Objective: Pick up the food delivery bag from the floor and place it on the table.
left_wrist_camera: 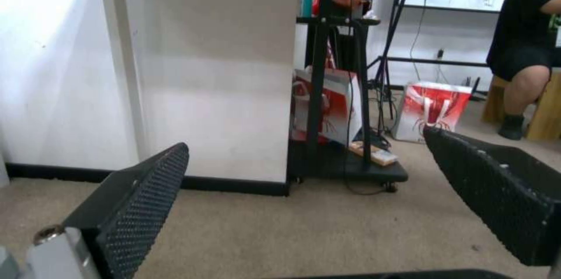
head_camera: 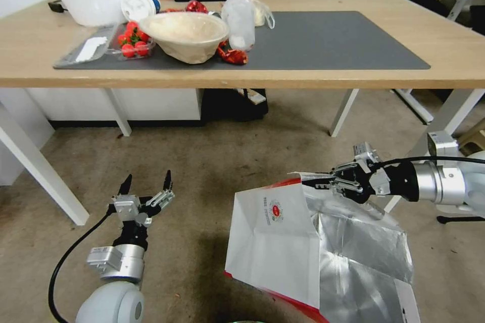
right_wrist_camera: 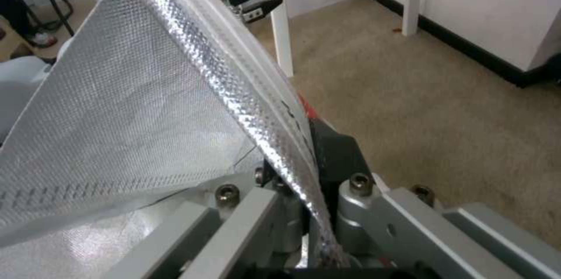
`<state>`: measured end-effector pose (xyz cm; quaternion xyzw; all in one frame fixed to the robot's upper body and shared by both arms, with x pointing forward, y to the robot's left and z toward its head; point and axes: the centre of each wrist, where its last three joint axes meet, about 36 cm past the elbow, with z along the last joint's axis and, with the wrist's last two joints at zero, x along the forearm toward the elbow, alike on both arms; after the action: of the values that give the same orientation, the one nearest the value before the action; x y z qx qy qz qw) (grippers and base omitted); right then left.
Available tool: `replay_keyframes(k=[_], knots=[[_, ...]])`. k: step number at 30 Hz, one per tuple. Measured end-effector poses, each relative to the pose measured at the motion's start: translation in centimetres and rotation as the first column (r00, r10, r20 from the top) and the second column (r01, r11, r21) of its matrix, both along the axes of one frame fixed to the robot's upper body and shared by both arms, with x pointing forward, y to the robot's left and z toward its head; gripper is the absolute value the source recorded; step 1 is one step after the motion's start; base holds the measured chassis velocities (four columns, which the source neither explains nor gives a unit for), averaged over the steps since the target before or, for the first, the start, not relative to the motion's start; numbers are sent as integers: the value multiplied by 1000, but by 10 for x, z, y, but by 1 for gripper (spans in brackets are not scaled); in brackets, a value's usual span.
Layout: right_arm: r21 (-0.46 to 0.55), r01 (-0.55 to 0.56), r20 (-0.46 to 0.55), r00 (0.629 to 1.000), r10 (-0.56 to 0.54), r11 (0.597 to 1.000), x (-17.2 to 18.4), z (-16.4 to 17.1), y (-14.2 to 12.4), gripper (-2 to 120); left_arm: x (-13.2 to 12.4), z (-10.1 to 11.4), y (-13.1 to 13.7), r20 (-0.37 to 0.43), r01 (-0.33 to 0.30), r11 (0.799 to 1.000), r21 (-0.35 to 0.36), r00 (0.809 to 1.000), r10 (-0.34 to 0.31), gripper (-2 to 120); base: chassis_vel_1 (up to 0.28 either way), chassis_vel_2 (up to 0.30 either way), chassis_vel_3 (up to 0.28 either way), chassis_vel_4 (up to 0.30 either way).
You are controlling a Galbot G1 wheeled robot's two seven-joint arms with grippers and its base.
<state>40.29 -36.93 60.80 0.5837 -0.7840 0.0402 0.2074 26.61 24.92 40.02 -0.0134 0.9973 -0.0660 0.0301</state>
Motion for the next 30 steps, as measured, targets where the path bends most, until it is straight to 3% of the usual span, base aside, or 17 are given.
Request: replay_keyframes(k=[30], knots=[[-26, 1, 5, 1000, -1, 1000, 1, 1, -1, 0, 1, 1, 1, 0, -1, 1000, 2, 1000, 1, 100, 0, 0, 0, 0]])
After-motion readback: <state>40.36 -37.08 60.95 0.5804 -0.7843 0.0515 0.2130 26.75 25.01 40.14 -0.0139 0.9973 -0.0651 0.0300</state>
